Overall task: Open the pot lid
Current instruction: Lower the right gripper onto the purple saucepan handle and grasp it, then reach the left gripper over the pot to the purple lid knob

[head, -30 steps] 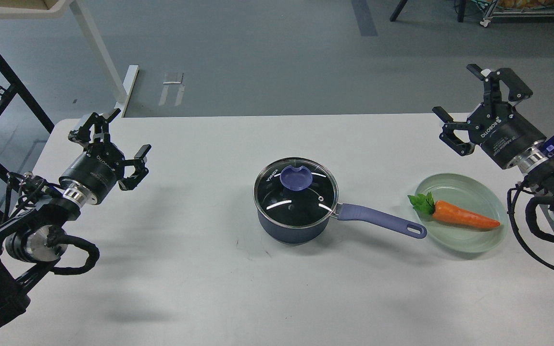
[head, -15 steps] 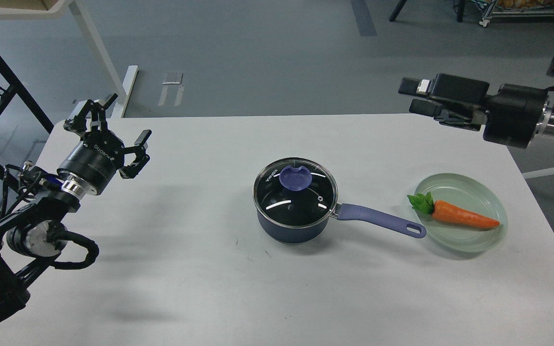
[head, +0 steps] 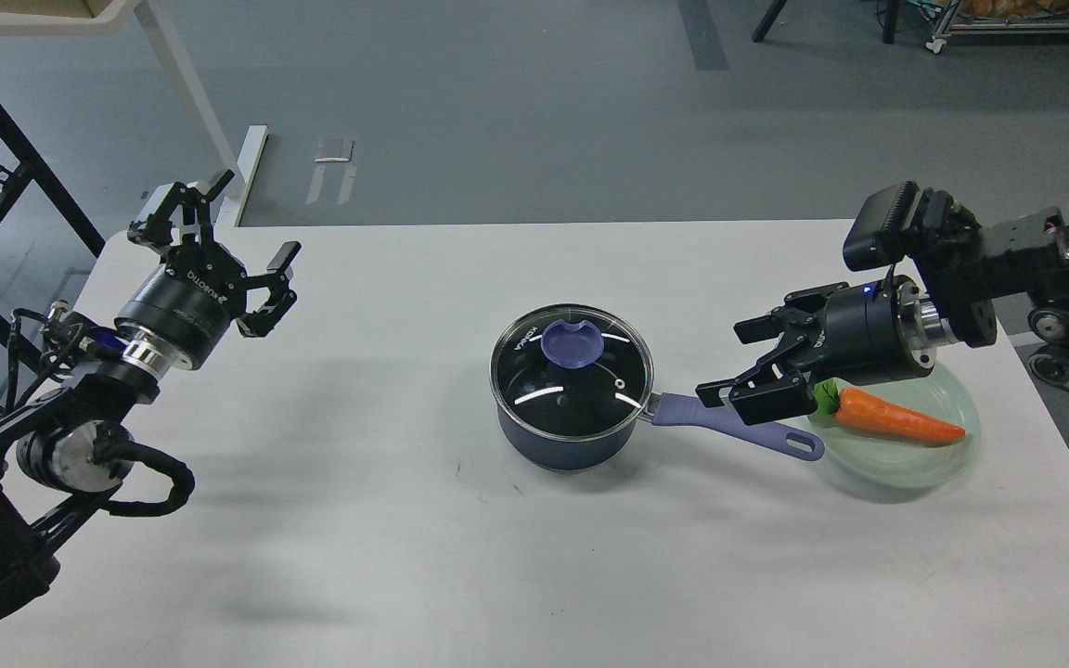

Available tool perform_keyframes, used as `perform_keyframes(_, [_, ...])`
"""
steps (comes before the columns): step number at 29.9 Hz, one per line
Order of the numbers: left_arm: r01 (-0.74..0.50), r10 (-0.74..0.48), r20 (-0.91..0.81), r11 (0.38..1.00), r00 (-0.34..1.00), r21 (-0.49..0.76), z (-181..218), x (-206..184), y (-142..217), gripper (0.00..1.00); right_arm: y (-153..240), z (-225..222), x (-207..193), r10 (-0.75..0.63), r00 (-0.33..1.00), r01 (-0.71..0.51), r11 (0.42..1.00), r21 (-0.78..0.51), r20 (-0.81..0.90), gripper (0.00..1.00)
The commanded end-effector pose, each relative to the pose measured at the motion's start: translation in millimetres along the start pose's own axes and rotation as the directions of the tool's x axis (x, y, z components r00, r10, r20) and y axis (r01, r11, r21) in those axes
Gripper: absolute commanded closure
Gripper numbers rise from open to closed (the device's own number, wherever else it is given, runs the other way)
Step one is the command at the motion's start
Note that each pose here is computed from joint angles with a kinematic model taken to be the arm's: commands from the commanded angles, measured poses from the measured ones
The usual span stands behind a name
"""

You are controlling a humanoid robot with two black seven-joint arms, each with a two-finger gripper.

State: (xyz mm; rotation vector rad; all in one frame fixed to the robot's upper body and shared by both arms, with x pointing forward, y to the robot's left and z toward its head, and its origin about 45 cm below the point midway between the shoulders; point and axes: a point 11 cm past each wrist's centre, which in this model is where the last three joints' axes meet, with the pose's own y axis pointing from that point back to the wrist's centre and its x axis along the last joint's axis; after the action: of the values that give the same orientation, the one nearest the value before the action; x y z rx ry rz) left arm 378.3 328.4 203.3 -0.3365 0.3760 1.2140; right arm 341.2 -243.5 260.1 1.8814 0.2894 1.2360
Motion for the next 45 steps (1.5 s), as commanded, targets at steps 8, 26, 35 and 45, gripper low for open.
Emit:
perform_keyframes(8, [0.008,-0.008,0.001,1.0,1.0,-0.002,2.1,-3.0,-0.3,0.01,-20.1,3.6,-38.2,-0.136,0.986,0.135,0.991,-0.018,-0.101,0.01])
perform_keyframes(26, [0.025,-0.025,-0.001,1.0,1.0,-0.003,1.6,-12.5,-2.4,0.01,-29.8,4.4,-61.1,-0.167,0.977,0.166,0.986,-0.018,-0.135,0.23])
perform_keyframes(35, [0.07,-0.072,0.086,0.997,0.994,0.019,-1.9,-20.0,-3.8,0.01,-28.5,11.8,-61.5,-0.162,0.971,0.156,0.987,-0.044,-0.174,0.49])
perform_keyframes(45, [0.197,-0.204,0.257,0.979,0.945,0.055,5.1,-45.1,-17.2,0.01,-28.6,11.7,-61.6,-0.161,0.972,0.156,0.987,-0.043,-0.173,0.66])
